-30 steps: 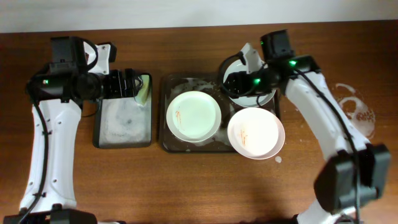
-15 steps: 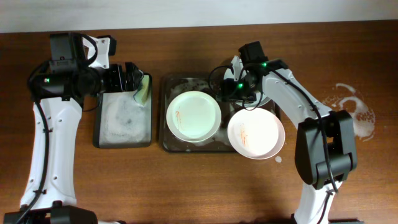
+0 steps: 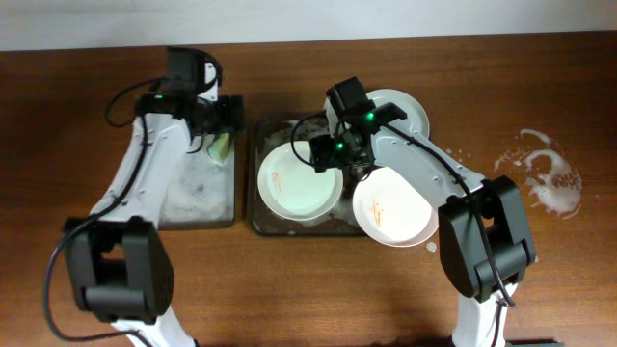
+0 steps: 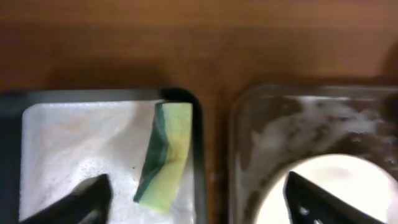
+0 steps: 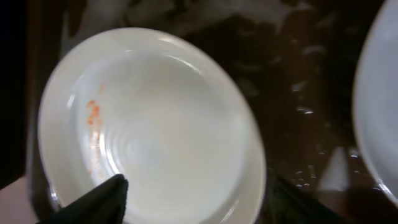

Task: Clean dirty plates on tray and stack at the side
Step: 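Move left gripper to sponge and right gripper to white bowl rim, then grasp the green-yellow sponge with the left gripper, then dip and lift the sponge out of the soapy black tray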

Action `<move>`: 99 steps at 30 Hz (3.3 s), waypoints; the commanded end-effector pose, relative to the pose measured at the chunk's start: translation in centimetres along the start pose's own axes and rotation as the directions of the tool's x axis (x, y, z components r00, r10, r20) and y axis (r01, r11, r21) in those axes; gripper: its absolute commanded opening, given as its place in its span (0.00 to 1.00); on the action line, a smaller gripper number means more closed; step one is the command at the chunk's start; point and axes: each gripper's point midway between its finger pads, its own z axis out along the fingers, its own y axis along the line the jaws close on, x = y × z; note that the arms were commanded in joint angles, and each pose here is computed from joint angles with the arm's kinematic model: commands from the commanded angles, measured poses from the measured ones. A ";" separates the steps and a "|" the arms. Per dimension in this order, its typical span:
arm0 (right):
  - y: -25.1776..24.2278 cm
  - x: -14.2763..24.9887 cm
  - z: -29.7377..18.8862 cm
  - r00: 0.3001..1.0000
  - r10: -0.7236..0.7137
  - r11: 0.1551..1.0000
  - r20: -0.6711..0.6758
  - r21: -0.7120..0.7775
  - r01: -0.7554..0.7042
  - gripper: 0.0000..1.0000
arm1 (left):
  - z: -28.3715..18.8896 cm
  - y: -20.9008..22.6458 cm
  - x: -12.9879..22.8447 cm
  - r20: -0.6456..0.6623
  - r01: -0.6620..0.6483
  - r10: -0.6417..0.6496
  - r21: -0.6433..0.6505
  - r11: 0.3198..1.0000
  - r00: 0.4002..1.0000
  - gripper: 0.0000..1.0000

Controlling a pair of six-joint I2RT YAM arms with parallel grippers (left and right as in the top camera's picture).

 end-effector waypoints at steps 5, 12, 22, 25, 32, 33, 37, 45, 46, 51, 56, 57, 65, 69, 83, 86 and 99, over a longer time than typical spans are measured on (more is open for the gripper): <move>-2.7 -0.3 -0.4 0.999 0.048 0.997 0.007 0.060 -0.049 0.80 | 3.5 3.2 0.5 -0.027 0.016 -0.020 -0.139 0.990 0.999 0.65; -3.5 -0.4 -0.6 0.998 0.066 0.996 0.009 0.065 -0.066 0.83 | 6.1 3.6 2.9 -0.115 0.006 -0.024 -0.152 0.988 0.993 0.51; -3.6 -0.4 -0.6 0.998 0.066 0.996 0.010 0.066 -0.066 0.86 | 7.5 3.9 4.3 -0.165 0.002 -0.028 -0.157 0.988 0.986 0.26; -3.6 -0.4 -0.6 0.998 0.066 0.996 0.010 0.066 -0.066 0.86 | 8.0 3.9 4.8 -0.181 0.000 -0.029 -0.159 0.987 0.983 0.16; -3.5 -0.5 -0.6 0.998 0.065 0.996 0.013 0.065 -0.065 0.86 | 7.3 3.8 3.9 -0.169 0.001 -0.028 -0.158 0.987 0.985 0.01; -3.5 -0.5 -0.6 0.998 0.065 0.996 0.013 0.065 -0.066 0.86 | 6.9 3.8 3.6 -0.168 0.001 -0.028 -0.159 0.987 0.985 0.01; -3.5 -0.5 -0.6 0.998 0.065 0.996 0.013 0.065 -0.066 0.86 | 4.1 4.3 1.8 -0.159 -0.006 -0.027 -0.203 0.979 0.987 0.01; -3.5 -0.5 -0.6 0.998 0.065 0.996 0.014 0.065 -0.065 0.87 | -1.4 7.1 2.1 -0.226 -0.054 -0.034 -0.374 0.926 0.974 0.01; -3.5 -0.5 -0.6 0.998 0.065 0.996 0.014 0.065 -0.066 0.87 | -1.5 7.3 2.4 -0.233 -0.046 -0.050 -0.390 0.920 0.971 0.01; -3.5 -0.5 -0.6 0.998 0.064 0.996 0.014 0.065 -0.065 0.87 | -1.6 7.4 4.4 -0.270 0.006 -0.130 -0.416 0.909 0.954 0.01; -3.5 -0.5 -0.6 0.998 0.064 0.996 0.014 0.065 -0.065 0.87 | -1.5 6.8 5.4 -0.297 -0.006 -0.132 -0.422 0.906 0.946 0.01; -3.5 -0.5 -0.6 0.998 0.065 0.996 0.014 0.065 -0.065 0.87 | -1.4 6.9 5.5 -0.298 -0.012 -0.131 -0.435 0.900 0.946 0.01; -3.5 -0.6 -0.6 0.998 0.065 0.996 0.015 0.064 -0.065 0.87 | -1.7 9.0 7.4 -0.225 0.026 -0.217 -0.637 0.770 0.950 0.01; -3.5 -0.7 -0.6 0.998 0.064 0.996 0.019 0.063 -0.065 0.88 | -1.5 8.0 7.6 -0.228 -0.006 -0.183 -0.640 0.768 0.956 0.01; -3.5 -0.6 -0.6 0.998 0.064 0.996 0.016 0.065 -0.065 0.87 | -2.2 4.8 4.8 -0.182 0.171 -0.266 -0.416 0.893 0.947 0.79; -3.5 -0.6 -0.6 0.998 0.064 0.996 0.016 0.064 -0.065 0.88 | -3.1 6.2 4.9 -0.198 0.257 -0.344 -0.363 0.896 0.918 0.36; -3.5 -0.6 -0.6 0.998 0.063 0.996 0.018 0.064 -0.064 0.88 | -0.4 10.5 9.7 -0.267 0.348 -0.466 -0.390 0.853 0.843 0.01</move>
